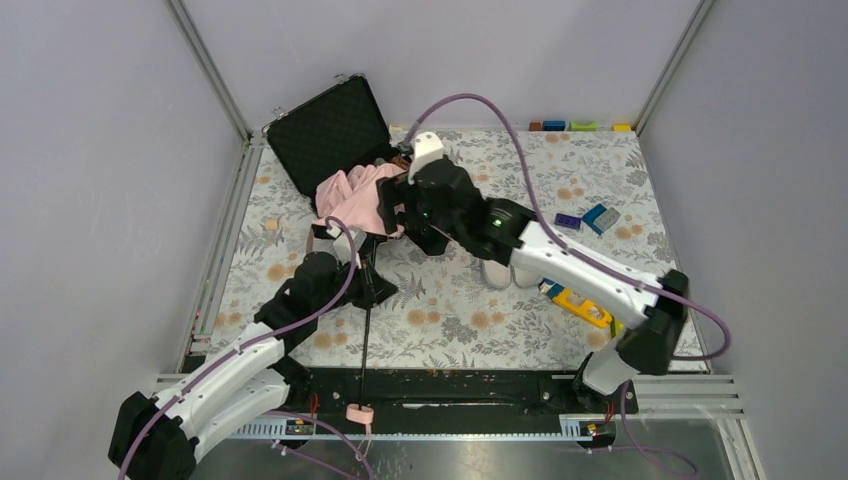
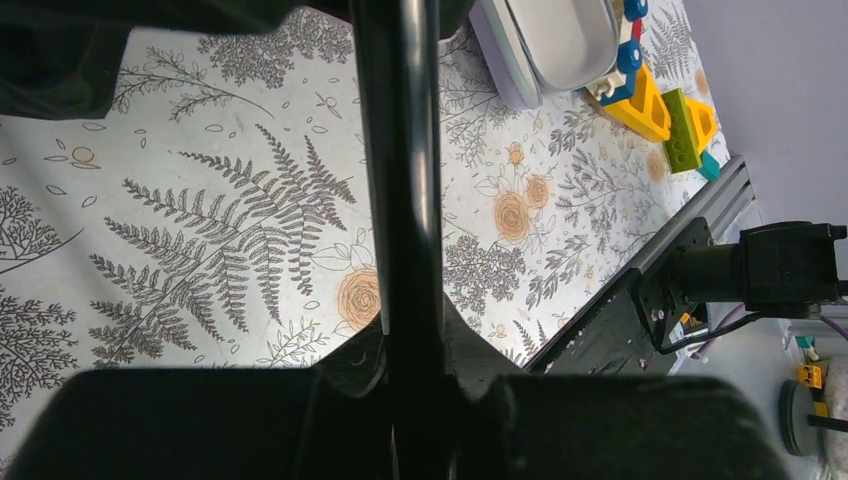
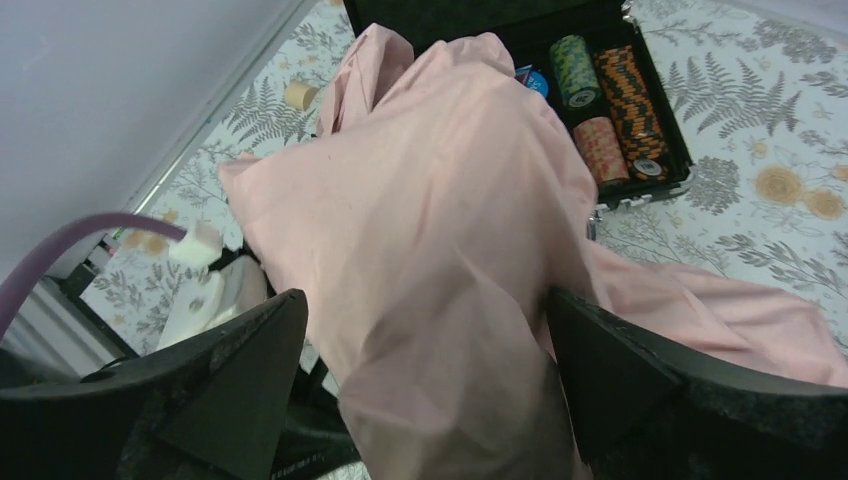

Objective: Open the umbrella

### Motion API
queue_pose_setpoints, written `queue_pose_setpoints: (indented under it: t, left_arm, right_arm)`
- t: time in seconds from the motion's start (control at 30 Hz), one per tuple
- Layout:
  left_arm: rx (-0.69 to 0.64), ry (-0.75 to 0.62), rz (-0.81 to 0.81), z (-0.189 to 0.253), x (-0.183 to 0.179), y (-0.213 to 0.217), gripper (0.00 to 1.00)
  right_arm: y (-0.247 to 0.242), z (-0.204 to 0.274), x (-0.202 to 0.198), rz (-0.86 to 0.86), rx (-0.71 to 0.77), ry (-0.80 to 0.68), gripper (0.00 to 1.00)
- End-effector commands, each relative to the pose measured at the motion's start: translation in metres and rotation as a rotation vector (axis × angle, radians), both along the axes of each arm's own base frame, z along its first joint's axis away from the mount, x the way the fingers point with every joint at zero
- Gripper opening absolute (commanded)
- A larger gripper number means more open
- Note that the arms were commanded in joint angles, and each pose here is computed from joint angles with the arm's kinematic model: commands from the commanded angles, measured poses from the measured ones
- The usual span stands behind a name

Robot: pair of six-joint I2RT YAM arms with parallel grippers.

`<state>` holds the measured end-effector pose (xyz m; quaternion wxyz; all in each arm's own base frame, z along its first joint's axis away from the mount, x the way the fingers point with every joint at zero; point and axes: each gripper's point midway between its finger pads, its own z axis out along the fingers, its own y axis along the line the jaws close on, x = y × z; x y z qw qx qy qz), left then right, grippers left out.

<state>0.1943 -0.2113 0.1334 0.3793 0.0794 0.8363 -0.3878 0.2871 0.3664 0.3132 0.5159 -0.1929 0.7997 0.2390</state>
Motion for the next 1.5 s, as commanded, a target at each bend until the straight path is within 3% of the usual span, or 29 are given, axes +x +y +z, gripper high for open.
queue_pose_setpoints:
  t: [0.0, 0.1, 0.23, 0.3, 0.33, 0.57, 0.63, 0.8, 0.9, 1.23, 1.47]
  left_arm:
    - [-0.049, -0.097, -0.024, 0.028, 0.01, -0.011, 0.0]
    - [-0.017, -0.075, -0.022, 0.018, 0.008, -0.012, 0.0]
    - [0.012, -0.065, 0.01, 0.009, 0.01, -0.009, 0.0]
    - [0.022, -0.059, 0.035, 0.006, 0.012, -0.006, 0.0]
    - [0.03, -0.057, 0.048, 0.004, 0.013, -0.004, 0.0]
    - [-0.003, -0.027, 0.048, -0.006, 0.009, -0.006, 0.0]
    - [-0.048, -0.016, 0.02, -0.002, 0.004, -0.013, 0.0]
    - [-0.261, 0.007, -0.026, 0.04, -0.006, -0.031, 0.0]
    - [-0.381, 0.021, -0.018, 0.07, -0.008, -0.036, 0.0]
    - [-0.575, -0.011, -0.001, 0.129, -0.01, -0.036, 0.0]
    - [-0.583, -0.061, -0.04, 0.146, -0.013, -0.037, 0.0]
  right_arm:
    - [0.03, 0.002, 0.014, -0.001, 0.019, 0.028, 0.97]
    - [0.047, 0.0, 0.027, 0.002, -0.004, 0.041, 0.89]
    - [0.05, 0.012, 0.052, -0.008, -0.023, 0.052, 0.27]
    - [0.043, 0.03, 0.063, -0.018, 0.01, 0.039, 0.03]
    - [0.036, 0.043, 0.07, -0.032, 0.035, 0.027, 0.0]
    - [-0.041, 0.143, 0.127, -0.209, 0.241, -0.088, 0.0]
    - [-0.066, 0.16, 0.148, -0.266, 0.29, -0.111, 0.06]
    - [-0.083, 0.146, 0.148, -0.249, 0.268, -0.027, 0.76]
    - [-0.089, 0.129, 0.118, -0.2, 0.265, 0.036, 0.91]
    - [-0.143, 0.111, -0.007, -0.112, 0.618, -0.047, 0.92]
    - [-0.124, 0.061, -0.05, -0.044, 0.787, 0.018, 0.83]
